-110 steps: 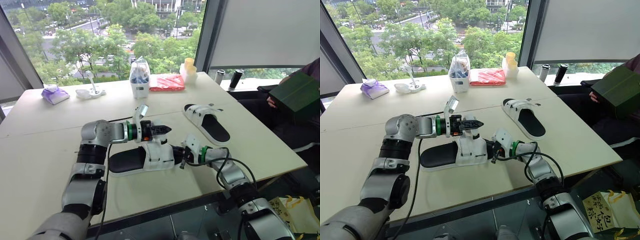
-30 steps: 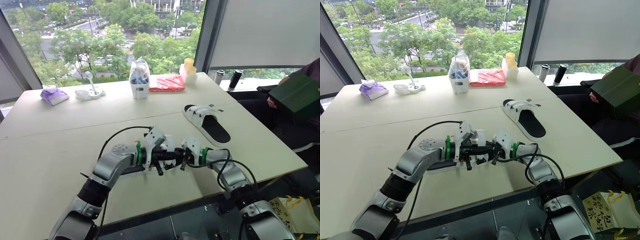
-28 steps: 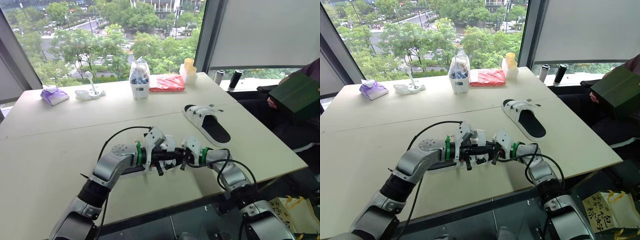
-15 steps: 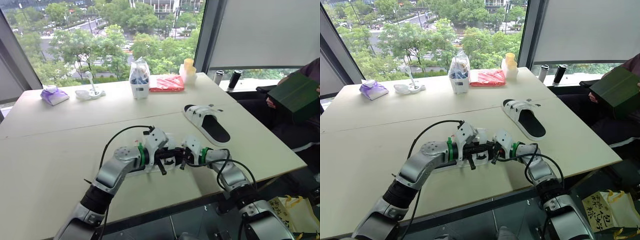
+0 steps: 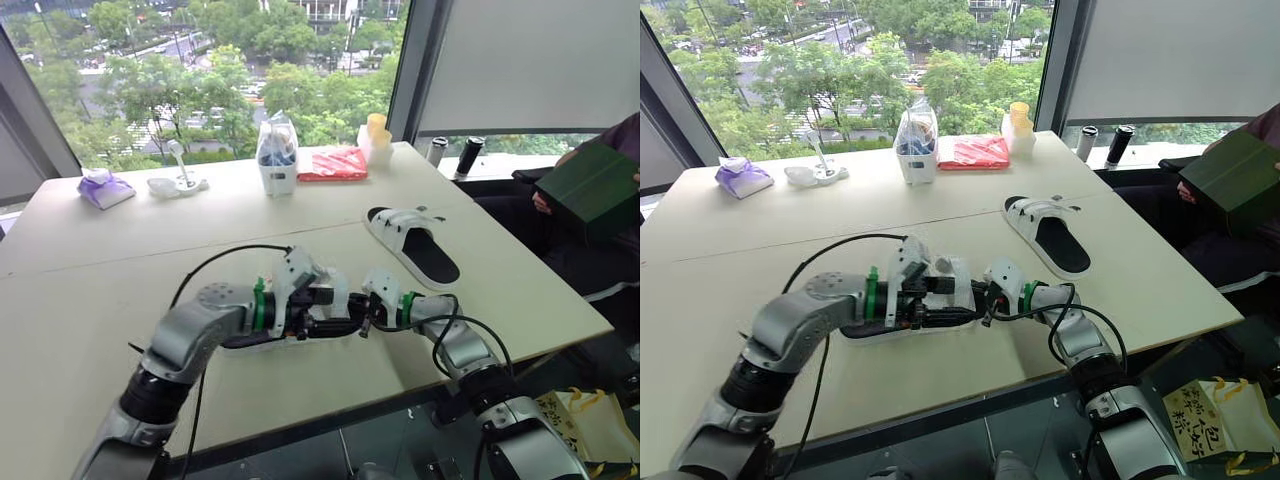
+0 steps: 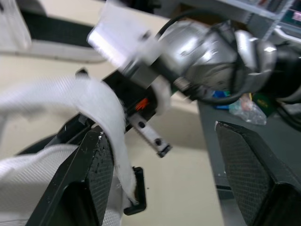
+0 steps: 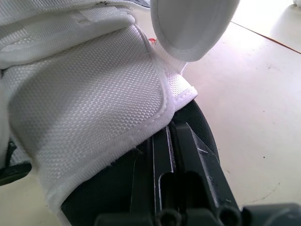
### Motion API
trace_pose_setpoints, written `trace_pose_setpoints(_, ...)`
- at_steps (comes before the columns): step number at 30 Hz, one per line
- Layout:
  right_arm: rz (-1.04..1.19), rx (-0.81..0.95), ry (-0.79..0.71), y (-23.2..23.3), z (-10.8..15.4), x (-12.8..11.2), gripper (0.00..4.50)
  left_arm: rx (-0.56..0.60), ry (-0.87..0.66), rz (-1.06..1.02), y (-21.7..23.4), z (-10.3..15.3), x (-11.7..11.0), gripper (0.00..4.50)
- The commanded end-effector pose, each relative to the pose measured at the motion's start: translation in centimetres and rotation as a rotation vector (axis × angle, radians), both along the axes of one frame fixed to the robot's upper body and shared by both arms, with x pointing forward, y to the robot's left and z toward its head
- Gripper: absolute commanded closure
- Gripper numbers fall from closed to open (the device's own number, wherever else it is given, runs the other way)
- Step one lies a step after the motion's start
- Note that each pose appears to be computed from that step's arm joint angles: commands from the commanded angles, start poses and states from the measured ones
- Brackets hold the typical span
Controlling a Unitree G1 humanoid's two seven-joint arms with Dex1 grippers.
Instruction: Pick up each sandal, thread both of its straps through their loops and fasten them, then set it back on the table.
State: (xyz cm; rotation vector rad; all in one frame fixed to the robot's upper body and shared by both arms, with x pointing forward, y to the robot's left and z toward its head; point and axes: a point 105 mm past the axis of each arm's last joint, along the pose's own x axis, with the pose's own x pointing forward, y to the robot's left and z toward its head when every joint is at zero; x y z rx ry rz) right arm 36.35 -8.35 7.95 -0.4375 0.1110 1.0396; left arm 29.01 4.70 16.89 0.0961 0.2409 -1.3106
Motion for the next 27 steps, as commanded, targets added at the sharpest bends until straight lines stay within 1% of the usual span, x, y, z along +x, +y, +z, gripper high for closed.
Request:
trace_pose_setpoints(1, -0.038, -0.114, 0.216, -1.3, -6.3, -1.7, 4.50, -0.002, -0.017, 0.025, 0.6, 1.3, -0.1, 1.00)
trace_pose_setpoints(3, -0.036, -0.112, 0.216, -1.2, -6.2, -1.6, 4.50, 0.012, 0.003, 0.094, 1.0, 1.0, 0.4, 1.00)
trace_pose_setpoints(6, -0.030, -0.118, 0.217, -1.1, -6.3, -1.5, 4.50, -0.067, 0.111, 0.126, 0.4, 0.5, -0.2, 1.00)
trace_pose_setpoints(9, -0.020, -0.117, 0.218, -0.8, -6.2, -1.6, 4.50, -0.097, 0.149, 0.171, -0.2, 0.0, -0.6, 1.00)
trace_pose_setpoints(12, -0.019, -0.114, 0.221, -0.8, -6.2, -1.6, 4.50, -0.119, 0.154, 0.230, -0.7, 0.0, -0.4, 1.00)
trace_pose_setpoints(15, -0.016, -0.116, 0.228, -0.9, -6.4, -1.8, 4.50, -0.138, 0.145, 0.295, -0.9, 0.2, 0.3, 1.00)
trace_pose_setpoints(17, -0.014, -0.117, 0.230, -0.9, -6.4, -1.9, 4.50, -0.143, 0.138, 0.305, -0.7, 0.6, 0.3, 1.00)
trace_pose_setpoints(18, -0.014, -0.118, 0.230, -1.0, -6.4, -1.9, 4.50, -0.143, 0.133, 0.293, -0.6, 0.7, 0.1, 1.00)
trace_pose_setpoints(20, -0.015, -0.119, 0.231, -1.1, -6.4, -1.9, 4.50, -0.159, 0.119, 0.229, -0.3, 1.4, -1.1, 1.00)
trace_pose_setpoints(22, -0.009, -0.119, 0.236, -1.1, -6.4, -2.0, 4.50, -0.197, 0.143, 0.232, 0.4, 1.7, -1.6, 1.00)
trace_pose_setpoints(24, 0.004, -0.124, 0.240, -0.9, -6.6, -2.1, 4.50, -0.204, 0.172, 0.272, 1.1, 1.3, -1.6, 1.00)
trace_pose_setpoints(27, 0.011, -0.127, 0.238, -0.7, -6.6, -2.1, 4.50, -0.208, 0.167, 0.304, 1.5, 1.5, -1.2, 1.00)
